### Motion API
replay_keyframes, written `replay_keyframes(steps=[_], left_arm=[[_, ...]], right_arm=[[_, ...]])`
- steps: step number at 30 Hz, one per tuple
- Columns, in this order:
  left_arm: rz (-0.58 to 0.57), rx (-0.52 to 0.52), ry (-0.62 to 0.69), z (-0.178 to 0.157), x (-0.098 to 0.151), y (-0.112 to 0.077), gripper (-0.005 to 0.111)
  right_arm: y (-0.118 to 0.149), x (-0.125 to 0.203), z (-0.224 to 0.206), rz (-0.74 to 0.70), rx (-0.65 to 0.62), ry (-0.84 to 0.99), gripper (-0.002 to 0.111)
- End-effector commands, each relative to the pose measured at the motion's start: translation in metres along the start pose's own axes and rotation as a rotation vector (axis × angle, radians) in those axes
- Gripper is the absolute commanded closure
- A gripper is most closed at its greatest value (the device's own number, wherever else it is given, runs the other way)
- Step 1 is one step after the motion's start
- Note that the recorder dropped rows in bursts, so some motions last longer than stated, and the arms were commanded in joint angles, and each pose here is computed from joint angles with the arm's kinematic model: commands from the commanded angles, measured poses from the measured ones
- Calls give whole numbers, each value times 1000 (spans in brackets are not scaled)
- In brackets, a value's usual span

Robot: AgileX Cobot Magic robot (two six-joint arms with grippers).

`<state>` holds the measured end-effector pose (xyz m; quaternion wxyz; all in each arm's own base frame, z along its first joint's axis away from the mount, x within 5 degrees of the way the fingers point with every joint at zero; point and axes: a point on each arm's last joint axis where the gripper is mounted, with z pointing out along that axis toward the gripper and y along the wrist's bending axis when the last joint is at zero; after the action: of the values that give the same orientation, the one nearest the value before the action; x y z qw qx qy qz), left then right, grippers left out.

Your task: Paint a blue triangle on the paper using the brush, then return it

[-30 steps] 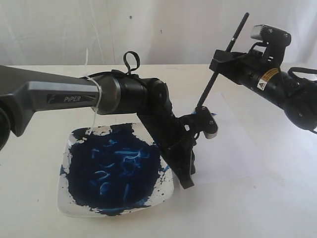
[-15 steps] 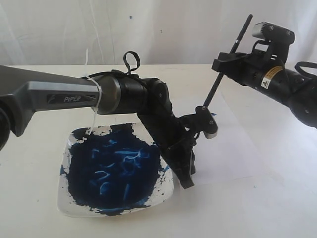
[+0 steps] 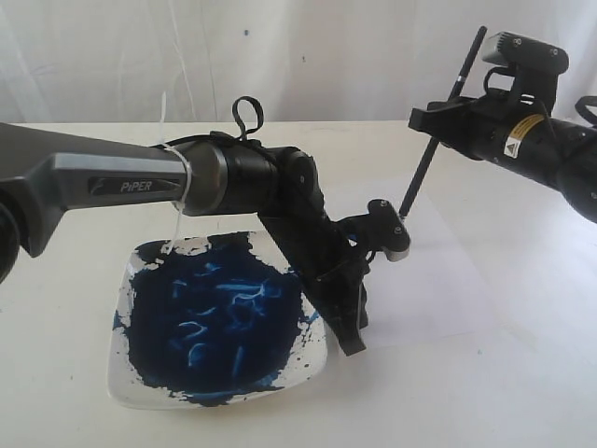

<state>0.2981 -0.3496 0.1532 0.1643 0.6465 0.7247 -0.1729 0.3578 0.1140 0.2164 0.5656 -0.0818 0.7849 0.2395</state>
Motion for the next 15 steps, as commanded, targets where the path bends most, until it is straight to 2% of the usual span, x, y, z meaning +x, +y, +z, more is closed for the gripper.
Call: replay_keyframes(steps=[1,15], left_arm=[[0,20,12,4,0,-3,107],[0,20,12,4,0,-3,107]], right_arm=[[-1,-2,-6,-15,35,33,108],[-2,-6,-13,-20,89,78,108]])
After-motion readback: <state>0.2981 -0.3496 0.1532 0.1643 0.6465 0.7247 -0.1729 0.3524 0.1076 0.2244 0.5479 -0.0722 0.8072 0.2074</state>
